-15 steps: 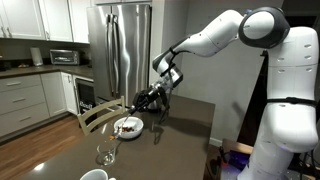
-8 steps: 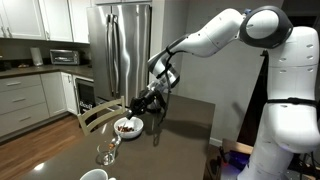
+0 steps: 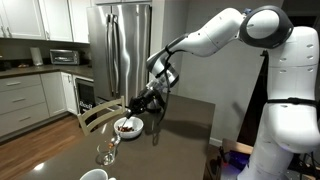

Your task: Use the spoon to put some of the contents in the white bowl into the glass

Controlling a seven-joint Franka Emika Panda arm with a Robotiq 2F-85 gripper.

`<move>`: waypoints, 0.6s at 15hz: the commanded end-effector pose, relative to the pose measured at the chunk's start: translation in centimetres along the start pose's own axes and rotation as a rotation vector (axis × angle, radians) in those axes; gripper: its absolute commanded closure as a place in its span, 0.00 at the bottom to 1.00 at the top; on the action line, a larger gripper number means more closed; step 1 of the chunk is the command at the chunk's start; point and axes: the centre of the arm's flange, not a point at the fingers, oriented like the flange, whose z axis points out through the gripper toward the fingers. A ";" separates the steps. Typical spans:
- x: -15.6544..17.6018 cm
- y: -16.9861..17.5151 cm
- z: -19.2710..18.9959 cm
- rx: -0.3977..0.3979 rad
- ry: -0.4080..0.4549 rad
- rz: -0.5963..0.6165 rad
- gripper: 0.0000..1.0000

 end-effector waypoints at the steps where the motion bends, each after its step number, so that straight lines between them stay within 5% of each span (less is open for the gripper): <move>1: 1.4 0.1 -0.1 -0.022 0.022 -0.011 0.95; 9: 3.2 0.5 0.2 -0.045 0.049 -0.019 0.95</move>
